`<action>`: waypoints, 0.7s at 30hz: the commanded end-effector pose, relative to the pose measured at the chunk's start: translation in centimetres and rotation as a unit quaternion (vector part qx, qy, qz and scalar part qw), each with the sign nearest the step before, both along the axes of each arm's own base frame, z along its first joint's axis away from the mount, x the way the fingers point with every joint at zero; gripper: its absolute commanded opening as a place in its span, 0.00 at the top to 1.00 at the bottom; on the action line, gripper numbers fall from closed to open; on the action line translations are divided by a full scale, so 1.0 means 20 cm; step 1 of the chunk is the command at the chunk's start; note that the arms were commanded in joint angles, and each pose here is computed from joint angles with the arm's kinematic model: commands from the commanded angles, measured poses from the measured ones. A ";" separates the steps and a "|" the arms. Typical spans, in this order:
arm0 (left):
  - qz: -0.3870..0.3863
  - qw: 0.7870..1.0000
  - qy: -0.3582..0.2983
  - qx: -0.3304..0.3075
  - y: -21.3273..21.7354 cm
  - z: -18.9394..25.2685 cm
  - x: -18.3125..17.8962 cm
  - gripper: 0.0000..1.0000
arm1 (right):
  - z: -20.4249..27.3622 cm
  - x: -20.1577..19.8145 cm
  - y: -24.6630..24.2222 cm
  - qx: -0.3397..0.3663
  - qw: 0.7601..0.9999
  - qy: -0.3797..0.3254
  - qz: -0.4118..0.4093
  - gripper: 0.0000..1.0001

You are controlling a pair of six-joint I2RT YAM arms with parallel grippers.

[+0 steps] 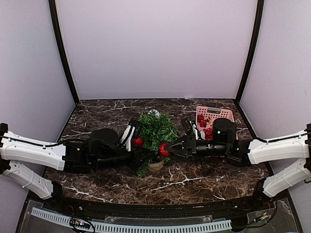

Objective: Decorate the small christmas tree
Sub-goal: Hang the ornament ball on the branch.

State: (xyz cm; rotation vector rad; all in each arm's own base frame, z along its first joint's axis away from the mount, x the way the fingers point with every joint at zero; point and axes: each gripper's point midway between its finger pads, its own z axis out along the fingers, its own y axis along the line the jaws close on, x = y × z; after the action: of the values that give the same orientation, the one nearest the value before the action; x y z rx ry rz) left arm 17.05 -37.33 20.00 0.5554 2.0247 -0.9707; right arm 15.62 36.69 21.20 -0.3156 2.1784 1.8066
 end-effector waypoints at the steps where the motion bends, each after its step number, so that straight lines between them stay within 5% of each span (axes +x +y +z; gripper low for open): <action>1: 0.019 1.000 0.009 -0.004 0.03 -0.01 0.03 1.00 | 0.08 0.01 0.03 0.021 1.000 -0.019 -0.005 0.66; 12: 0.030 0.999 0.034 0.004 0.05 -0.08 0.05 1.00 | 0.04 0.00 0.02 0.013 1.000 -0.011 -0.002 0.64; 21: -0.025 0.999 0.017 -0.009 -0.02 -0.02 0.00 1.00 | 0.12 -0.02 0.00 0.034 0.999 -0.030 0.005 0.44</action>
State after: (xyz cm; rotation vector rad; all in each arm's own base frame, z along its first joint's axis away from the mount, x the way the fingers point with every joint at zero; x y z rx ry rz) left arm 17.31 -37.20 19.17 0.5295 2.0695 -1.0048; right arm 15.75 36.62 21.36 -0.3103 2.1694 1.8004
